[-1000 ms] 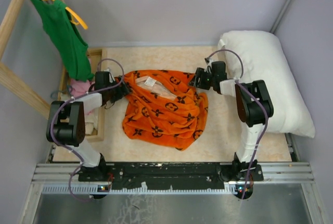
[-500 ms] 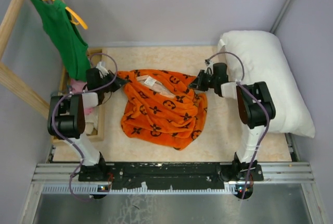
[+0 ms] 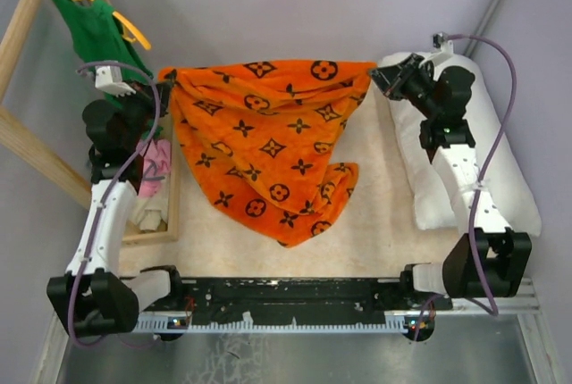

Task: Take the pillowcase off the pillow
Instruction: Adjust the pillowcase at the center of the board.

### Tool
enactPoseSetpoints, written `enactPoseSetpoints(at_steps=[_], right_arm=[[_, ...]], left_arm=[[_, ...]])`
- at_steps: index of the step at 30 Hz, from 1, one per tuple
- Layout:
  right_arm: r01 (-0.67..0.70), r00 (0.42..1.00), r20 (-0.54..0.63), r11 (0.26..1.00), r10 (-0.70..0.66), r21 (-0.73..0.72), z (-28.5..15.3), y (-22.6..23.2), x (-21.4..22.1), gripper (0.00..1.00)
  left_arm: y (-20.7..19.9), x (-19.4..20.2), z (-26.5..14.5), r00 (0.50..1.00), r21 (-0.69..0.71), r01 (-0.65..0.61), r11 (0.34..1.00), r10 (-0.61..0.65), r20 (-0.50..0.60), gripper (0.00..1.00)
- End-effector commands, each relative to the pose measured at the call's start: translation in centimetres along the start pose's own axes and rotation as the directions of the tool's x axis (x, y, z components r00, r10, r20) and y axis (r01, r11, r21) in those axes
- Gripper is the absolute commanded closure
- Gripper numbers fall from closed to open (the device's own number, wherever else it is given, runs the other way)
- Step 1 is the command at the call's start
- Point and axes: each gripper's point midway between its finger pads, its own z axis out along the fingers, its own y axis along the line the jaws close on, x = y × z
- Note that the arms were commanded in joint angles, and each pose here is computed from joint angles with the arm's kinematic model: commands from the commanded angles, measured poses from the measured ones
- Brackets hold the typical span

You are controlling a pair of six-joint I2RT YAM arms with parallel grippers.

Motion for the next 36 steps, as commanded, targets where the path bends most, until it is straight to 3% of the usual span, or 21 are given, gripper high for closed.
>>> enactPoseSetpoints(at_steps=[1,5,9,14,17,20,24,27,30,31,34,36], right_arm=[[0.023,0.999,0.031,1.0,-0.023,-0.018,0.7,2.4,-3.8,1.0],[0.094,0.991,0.098,0.995,-0.089,-0.043,1.3,5.6,-9.3,1.0],[0.16,0.97,0.191,0.986,-0.148,-0.051,0.0,9.3,-14.1,1.0],[0.166,0.966,0.216,0.983,-0.145,-0.083,-4.2,11.9,-13.1,1.0],[0.122,0.975,0.195,0.988,-0.103,-0.09,-7.0,11.2,-8.9,1.0],[-0.014,0.994,0.104,1.0,0.011,0.02,-8.1,5.5,-1.1,1.0],[-0.205,0.977,0.012,0.932,0.211,0.299,-8.4,-4.4,8.9,1.0],[-0.217,0.97,-0.001,0.862,0.245,0.457,-8.8,-8.9,11.9,1.0],[-0.19,0.971,-0.016,0.813,0.237,0.55,-8.6,-11.1,12.1,1.0],[-0.177,0.971,-0.033,0.805,0.236,0.566,-8.4,-11.5,12.1,0.94],[-0.117,0.966,-0.124,0.809,0.228,0.576,-7.3,-11.7,12.3,0.38],[-0.036,0.971,-0.171,0.817,0.164,0.576,-6.7,-11.0,12.1,0.18]], left_arm=[[0.7,-2.8,-1.0,0.995,-0.093,-0.088,0.992,0.091,0.032,1.0],[-1.0,-6.6,-0.4,0.99,-0.084,-0.131,0.988,0.135,0.041,1.0],[-4.1,-11.0,-1.9,0.977,-0.043,-0.174,0.984,0.178,0.118,1.0],[-7.8,-11.3,-6.0,0.973,0.07,-0.212,0.975,0.203,0.114,1.0],[-7.3,-6.8,-8.3,0.988,0.088,-0.156,0.984,0.157,0.002,1.0],[-4.5,0.2,-10.0,0.988,0.016,-0.022,1.0,0.025,-0.156,1.0],[1.4,13.0,-11.9,0.901,-0.217,0.206,0.954,-0.272,-0.337,0.98],[5.2,17.8,-12.9,0.865,-0.373,0.202,0.906,-0.344,-0.366,1.0],[7.3,19.0,-12.3,0.862,-0.437,0.151,0.886,-0.335,-0.381,0.93],[7.4,19.1,-11.9,0.856,-0.436,0.139,0.889,-0.329,-0.398,0.87],[7.8,19.4,-10.6,0.821,-0.435,0.098,0.895,-0.319,-0.472,0.51],[7.4,19.0,-9.8,0.82,-0.405,0.085,0.91,-0.295,-0.49,0.29]])
